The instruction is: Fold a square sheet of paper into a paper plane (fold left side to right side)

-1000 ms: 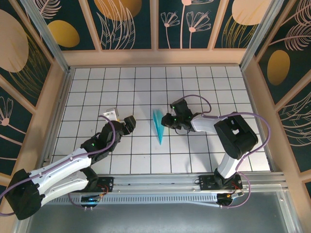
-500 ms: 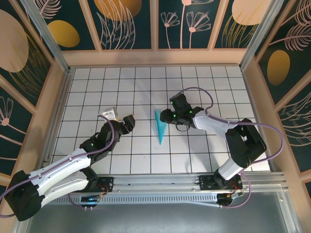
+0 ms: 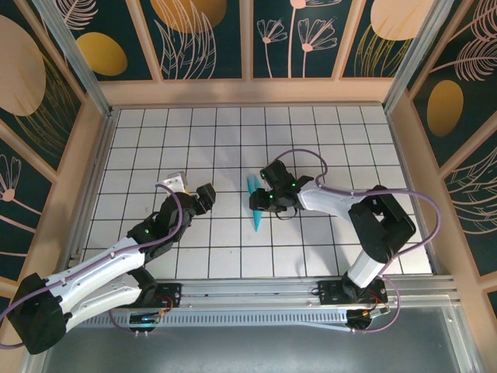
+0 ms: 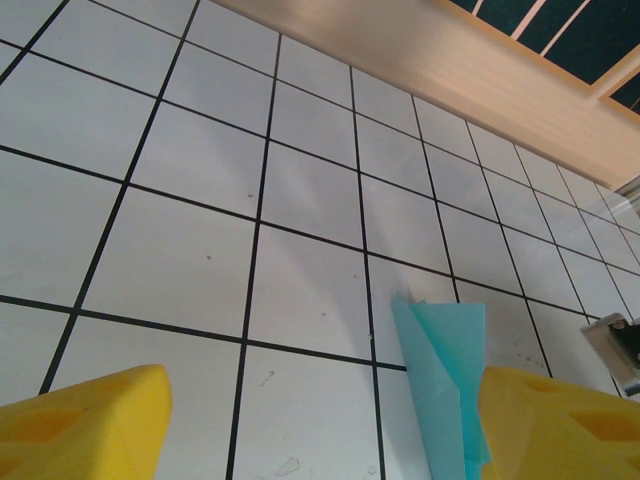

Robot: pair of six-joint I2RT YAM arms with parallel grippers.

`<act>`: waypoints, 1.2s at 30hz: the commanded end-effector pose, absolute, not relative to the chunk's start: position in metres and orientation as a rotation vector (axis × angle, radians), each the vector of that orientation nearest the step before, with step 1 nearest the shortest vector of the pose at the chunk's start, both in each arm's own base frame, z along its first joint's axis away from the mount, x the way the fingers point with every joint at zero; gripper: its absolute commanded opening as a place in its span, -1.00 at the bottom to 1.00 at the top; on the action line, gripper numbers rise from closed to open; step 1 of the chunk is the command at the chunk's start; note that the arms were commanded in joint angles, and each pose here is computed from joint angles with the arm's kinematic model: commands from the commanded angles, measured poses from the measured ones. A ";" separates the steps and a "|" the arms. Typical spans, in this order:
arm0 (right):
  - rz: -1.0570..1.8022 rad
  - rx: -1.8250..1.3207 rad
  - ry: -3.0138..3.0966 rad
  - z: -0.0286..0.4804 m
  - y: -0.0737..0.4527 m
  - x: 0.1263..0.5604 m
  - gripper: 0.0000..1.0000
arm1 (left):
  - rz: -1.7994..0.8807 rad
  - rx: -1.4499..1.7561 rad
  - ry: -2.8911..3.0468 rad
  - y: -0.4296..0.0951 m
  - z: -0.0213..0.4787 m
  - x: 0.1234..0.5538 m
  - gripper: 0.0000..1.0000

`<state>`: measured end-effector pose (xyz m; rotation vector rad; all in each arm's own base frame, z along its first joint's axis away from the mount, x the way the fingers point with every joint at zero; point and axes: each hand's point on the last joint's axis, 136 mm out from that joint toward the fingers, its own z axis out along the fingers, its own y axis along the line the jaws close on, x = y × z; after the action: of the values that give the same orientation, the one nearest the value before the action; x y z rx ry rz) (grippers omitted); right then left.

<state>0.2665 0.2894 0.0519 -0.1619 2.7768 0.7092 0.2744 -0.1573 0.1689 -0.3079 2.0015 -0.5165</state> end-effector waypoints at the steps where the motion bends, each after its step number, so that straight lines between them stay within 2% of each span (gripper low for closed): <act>1: 0.714 -0.170 2.780 0.054 0.298 0.269 -0.16 | -0.529 -0.318 1.978 -0.156 0.179 0.278 0.60; 16: 0.675 -0.170 2.801 0.044 0.300 0.273 -0.57 | -0.525 -0.321 1.984 -0.156 0.178 0.278 0.60; 36: 0.548 -0.131 2.868 0.019 0.301 0.272 -0.72 | -0.523 -0.322 1.993 -0.154 0.175 0.277 0.62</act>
<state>0.2732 0.3048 0.0247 -0.1560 2.8406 0.6251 0.2758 -0.1550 0.1687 -0.3159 2.0012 -0.5125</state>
